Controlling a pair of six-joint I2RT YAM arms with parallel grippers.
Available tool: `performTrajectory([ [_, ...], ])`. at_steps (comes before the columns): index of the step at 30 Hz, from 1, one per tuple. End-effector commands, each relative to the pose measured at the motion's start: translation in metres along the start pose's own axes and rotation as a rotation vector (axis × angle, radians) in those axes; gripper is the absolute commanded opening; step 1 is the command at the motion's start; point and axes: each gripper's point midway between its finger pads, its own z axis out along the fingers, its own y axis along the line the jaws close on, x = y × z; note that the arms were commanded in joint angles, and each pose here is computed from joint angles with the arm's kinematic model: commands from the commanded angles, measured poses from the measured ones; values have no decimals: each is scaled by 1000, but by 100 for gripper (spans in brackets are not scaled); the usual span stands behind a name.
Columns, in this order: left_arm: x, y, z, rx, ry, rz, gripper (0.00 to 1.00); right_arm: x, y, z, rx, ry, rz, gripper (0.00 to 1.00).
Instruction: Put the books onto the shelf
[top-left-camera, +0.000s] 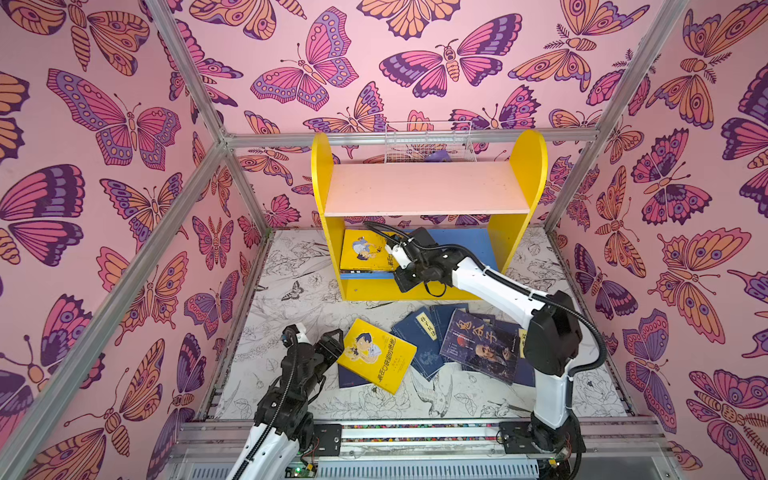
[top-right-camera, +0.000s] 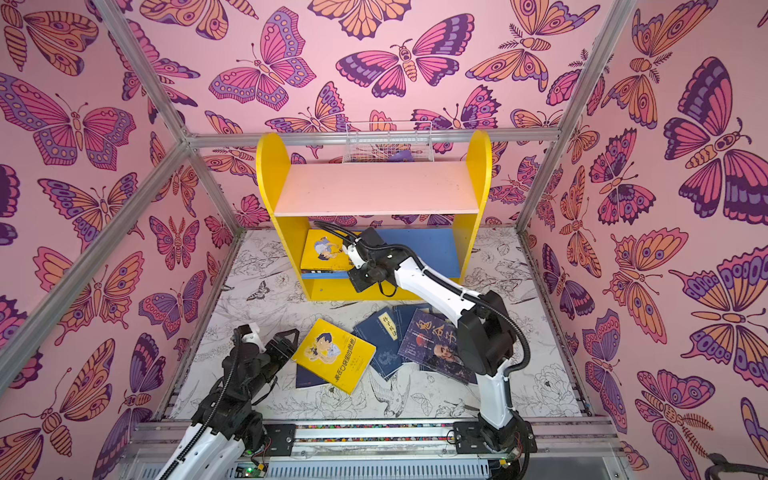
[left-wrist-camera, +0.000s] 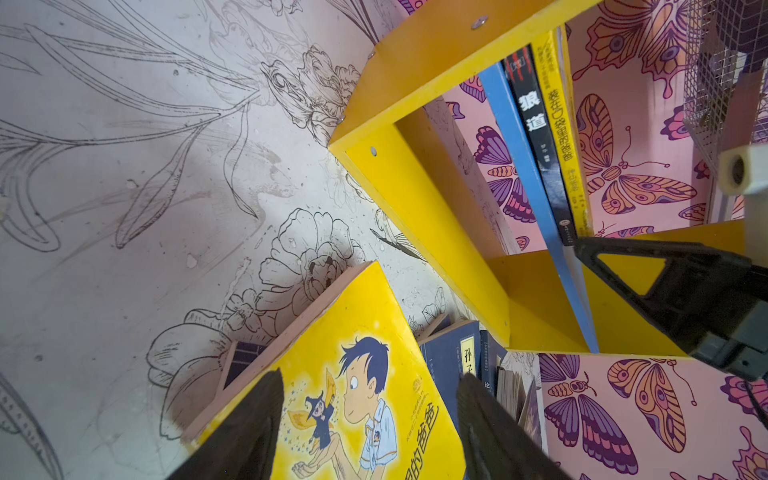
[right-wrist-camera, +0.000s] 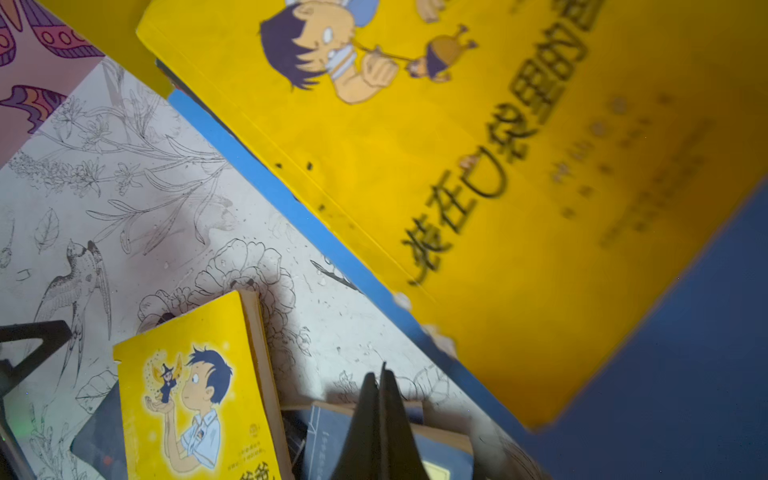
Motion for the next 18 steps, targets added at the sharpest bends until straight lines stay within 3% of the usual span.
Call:
performTrajectory([
  [1, -2, 0, -1, -2, -10, 9, 68, -15, -40, -19, 97, -93, 121, 0],
  [6, -2, 0, -1, -5, -9, 10, 68, -19, -75, -15, 80, -111, 262, 0],
  [18, -1, -1, -2, 4, -7, 10, 69, -31, -88, 48, 51, -36, 254, 0],
])
